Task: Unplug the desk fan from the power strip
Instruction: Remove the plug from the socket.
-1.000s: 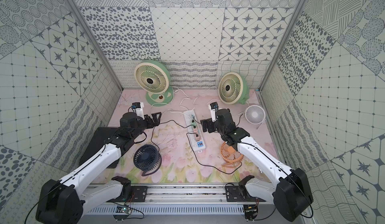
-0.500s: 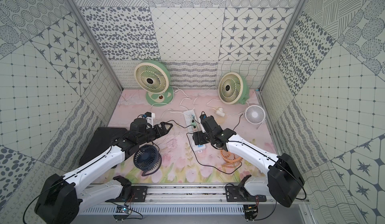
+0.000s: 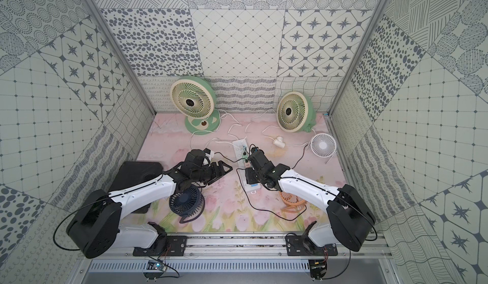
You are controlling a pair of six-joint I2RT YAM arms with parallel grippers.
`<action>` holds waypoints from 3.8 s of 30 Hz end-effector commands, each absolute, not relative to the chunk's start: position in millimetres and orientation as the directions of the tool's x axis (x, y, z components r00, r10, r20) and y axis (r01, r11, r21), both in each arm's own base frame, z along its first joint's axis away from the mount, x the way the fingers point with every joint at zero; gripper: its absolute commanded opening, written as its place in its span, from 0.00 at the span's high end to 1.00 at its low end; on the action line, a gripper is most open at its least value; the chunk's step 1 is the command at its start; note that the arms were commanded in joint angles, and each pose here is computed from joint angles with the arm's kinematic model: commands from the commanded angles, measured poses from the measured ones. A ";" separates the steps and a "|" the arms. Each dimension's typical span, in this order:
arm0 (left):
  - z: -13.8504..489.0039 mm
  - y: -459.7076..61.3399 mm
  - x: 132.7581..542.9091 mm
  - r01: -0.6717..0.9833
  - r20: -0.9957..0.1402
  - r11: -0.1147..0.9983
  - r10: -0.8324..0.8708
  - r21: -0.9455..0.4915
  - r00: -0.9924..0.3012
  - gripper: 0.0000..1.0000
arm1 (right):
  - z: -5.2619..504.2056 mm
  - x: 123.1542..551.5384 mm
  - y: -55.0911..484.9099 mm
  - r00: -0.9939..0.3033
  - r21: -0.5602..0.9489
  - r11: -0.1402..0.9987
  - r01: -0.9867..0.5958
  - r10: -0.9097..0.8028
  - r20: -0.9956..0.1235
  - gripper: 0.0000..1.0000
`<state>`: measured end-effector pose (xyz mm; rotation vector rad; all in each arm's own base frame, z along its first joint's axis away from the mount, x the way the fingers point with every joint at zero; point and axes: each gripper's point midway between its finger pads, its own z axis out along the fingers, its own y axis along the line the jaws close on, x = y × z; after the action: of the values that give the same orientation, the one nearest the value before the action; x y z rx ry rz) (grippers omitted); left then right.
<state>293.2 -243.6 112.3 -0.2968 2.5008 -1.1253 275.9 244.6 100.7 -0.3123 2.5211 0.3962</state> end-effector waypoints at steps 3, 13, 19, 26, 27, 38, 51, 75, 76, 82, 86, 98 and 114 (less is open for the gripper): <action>113.1 -262.3 289.1 -0.043 -0.182 0.601 -0.309 -0.798 -0.933 0.19 | 95.9 292.4 253.8 -0.790 0.197 0.934 -0.297 -0.125 -0.600 0.49; 97.4 -270.5 288.3 -0.088 -0.115 0.588 -0.300 -0.804 -0.947 0.29 | 87.1 300.5 256.4 -0.781 0.161 0.939 -0.305 -0.149 -0.607 0.64; 89.0 -273.5 290.2 -0.114 -0.086 0.587 -0.302 -0.802 -0.949 0.37 | 83.9 300.7 256.9 -0.775 0.158 0.935 -0.317 -0.159 -0.612 0.79; 81.6 -278.0 299.3 -0.125 -0.080 0.589 -0.309 -0.798 -0.948 0.55 | 81.5 298.8 254.6 -0.772 0.145 0.934 -0.325 -0.174 -0.612 0.92; 81.0 -279.8 301.4 -0.123 -0.080 0.587 -0.307 -0.800 -0.948 0.60 | 82.4 299.2 254.6 -0.770 0.145 0.935 -0.325 -0.172 -0.614 0.92; 79.2 -300.9 317.0 -0.087 -0.075 0.542 -0.270 -0.836 -0.960 1.00 | 80.2 297.8 253.6 -0.772 0.143 0.935 -0.325 -0.175 -0.611 0.94; 80.5 -319.6 327.2 -0.044 -0.091 0.526 -0.228 -0.849 -0.969 1.00 | 79.5 296.3 251.2 -0.770 0.147 0.936 -0.318 -0.165 -0.616 0.94; 37.5 -318.3 319.5 -0.146 0.009 0.583 -0.231 -0.799 -0.973 1.00 | 86.1 296.4 260.4 -0.712 0.022 0.932 -0.361 -0.261 -0.652 0.96; 35.8 -317.6 318.5 -0.152 0.014 0.588 -0.232 -0.795 -0.973 1.00 | 87.1 295.3 264.0 -0.696 -0.020 0.929 -0.369 -0.291 -0.657 0.97; 26.8 -312.3 313.5 -0.171 0.027 0.613 -0.236 -0.772 -0.971 1.00 | 92.3 301.7 255.1 -0.708 0.002 0.949 -0.315 -0.234 -0.666 1.00; 22.3 -309.1 310.7 -0.180 0.034 0.623 -0.238 -0.761 -0.971 1.00 | 90.2 302.4 243.9 -0.752 0.175 0.942 -0.287 -0.109 -0.650 1.00; 17.6 -305.4 307.1 -0.192 0.044 0.639 -0.240 -0.745 -0.970 1.00 | 85.7 299.8 250.4 -0.762 0.125 0.951 -0.284 -0.145 -0.631 1.00; 12.3 -302.2 304.2 -0.202 0.051 0.658 -0.241 -0.725 -0.969 1.00 | 90.1 299.6 246.5 -0.761 0.128 0.951 -0.281 -0.139 -0.634 1.00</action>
<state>326.7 -319.6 48.2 -0.2888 2.6458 -1.3980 290.2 249.3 77.0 -0.3870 2.4673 0.1565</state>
